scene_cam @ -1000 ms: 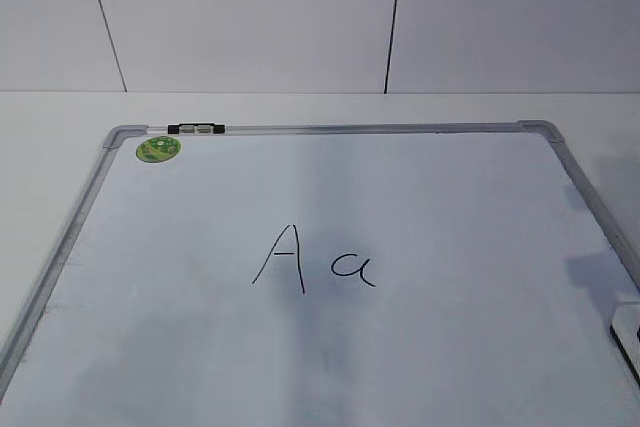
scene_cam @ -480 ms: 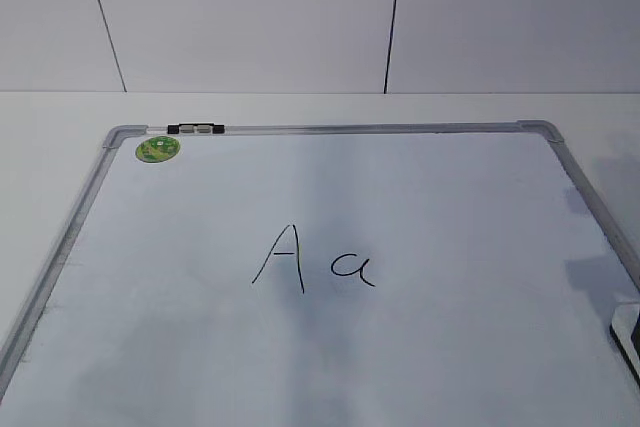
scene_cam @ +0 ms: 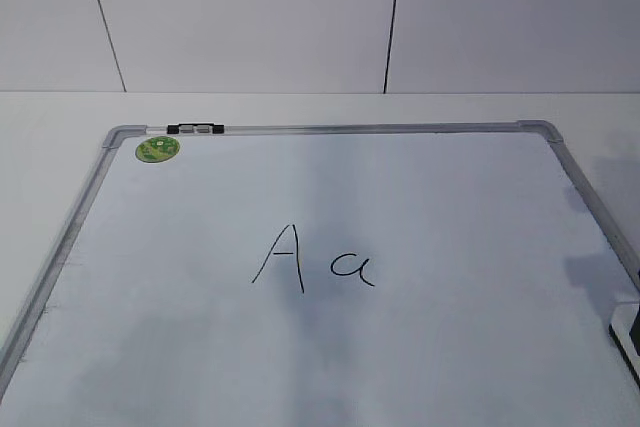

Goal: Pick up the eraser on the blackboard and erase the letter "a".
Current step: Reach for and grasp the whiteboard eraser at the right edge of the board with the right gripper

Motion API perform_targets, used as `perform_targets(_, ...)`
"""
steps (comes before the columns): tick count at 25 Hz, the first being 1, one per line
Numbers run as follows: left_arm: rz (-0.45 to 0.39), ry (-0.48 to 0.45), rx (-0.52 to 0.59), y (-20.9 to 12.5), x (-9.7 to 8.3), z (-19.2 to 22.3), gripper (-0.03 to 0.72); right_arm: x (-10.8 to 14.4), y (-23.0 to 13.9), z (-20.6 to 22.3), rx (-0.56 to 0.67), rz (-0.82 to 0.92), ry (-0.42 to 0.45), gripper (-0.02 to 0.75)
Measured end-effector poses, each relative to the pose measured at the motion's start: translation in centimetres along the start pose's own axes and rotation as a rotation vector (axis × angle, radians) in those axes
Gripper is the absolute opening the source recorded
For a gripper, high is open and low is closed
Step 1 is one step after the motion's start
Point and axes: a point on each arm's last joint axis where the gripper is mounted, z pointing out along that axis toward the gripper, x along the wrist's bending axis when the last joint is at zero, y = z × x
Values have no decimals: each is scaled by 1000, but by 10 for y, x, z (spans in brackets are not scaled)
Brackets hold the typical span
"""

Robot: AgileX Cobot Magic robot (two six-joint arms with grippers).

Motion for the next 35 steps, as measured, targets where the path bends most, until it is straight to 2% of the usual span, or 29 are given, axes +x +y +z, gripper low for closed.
perform_targets(12,0,0,0,0,0,0,239,0,0,0,0,9,5,666)
perform_targets(19,6,-11,1,0,0,0,239,1,-10,11,39,16,9,655)
perform_targets(35,7,-12,2,0,0,0,239,-1,-7,11,3,6,-9,633)
